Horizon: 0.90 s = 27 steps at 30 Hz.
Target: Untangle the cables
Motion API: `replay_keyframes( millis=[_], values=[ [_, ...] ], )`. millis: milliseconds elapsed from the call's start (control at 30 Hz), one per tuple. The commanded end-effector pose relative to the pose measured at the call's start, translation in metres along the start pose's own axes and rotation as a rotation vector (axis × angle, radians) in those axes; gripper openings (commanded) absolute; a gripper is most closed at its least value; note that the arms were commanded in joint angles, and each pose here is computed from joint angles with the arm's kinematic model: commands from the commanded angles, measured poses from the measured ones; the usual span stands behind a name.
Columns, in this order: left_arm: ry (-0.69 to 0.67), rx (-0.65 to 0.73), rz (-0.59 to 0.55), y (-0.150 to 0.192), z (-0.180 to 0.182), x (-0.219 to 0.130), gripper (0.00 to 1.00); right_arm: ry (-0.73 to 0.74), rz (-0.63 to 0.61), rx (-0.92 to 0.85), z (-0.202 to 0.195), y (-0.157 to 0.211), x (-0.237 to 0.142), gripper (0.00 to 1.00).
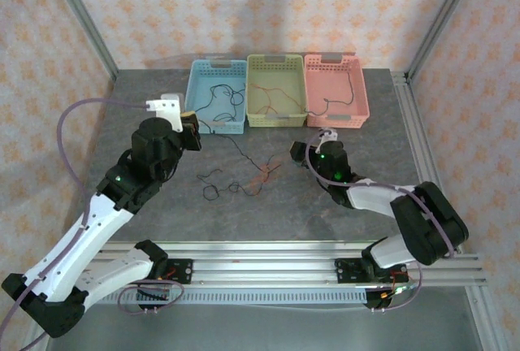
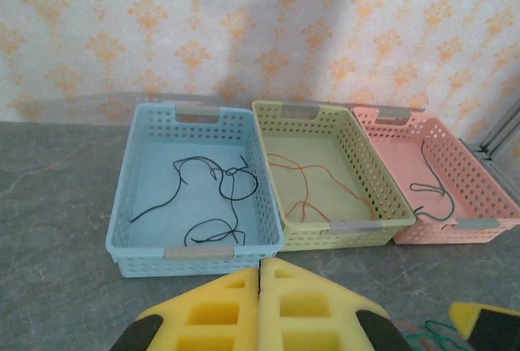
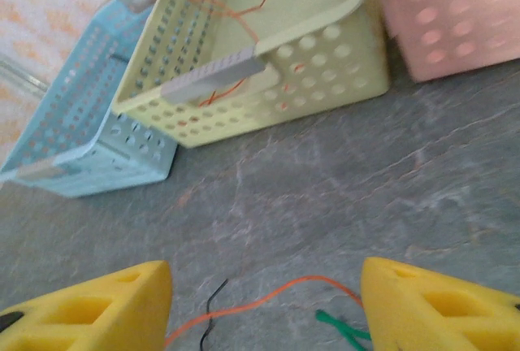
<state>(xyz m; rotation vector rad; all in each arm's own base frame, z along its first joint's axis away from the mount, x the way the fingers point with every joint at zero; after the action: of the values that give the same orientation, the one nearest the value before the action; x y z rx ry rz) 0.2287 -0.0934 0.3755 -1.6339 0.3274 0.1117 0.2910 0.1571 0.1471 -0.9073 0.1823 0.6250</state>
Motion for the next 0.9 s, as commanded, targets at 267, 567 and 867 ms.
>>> replay_keyframes(
  millis=[267, 567, 867],
  values=[
    [-0.096, 0.063, 0.033, -0.023, 0.006, -0.006, 0.0, -0.196, -0.022, -0.241, 0.053, 0.009, -0.01, 0.63],
    [-0.189, 0.054, -0.003, -0.042, 0.009, 0.0, 0.0, -0.233, -0.22, -0.251, 0.051, -0.007, -0.049, 0.74],
    [-0.186, 0.03, 0.0, -0.04, 0.004, 0.014, 0.0, -0.437, -0.226, -0.374, 0.08, 0.015, -0.064, 0.74]
  ],
)
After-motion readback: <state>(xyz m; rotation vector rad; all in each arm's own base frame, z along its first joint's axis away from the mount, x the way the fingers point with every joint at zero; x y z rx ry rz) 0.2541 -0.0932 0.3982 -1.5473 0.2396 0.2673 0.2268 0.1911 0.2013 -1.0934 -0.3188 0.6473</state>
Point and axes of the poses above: each hand's point on the last joint's axis, 136 mm out from that joint toward the fingers, its own x axis out along the fingers, its own z axis along the line the jaws close on, y = z × x, the point moved 8 cm from there along -x, back along the fingers, and after that the axes turned 6 degrees about x, right-handed, at the moved point
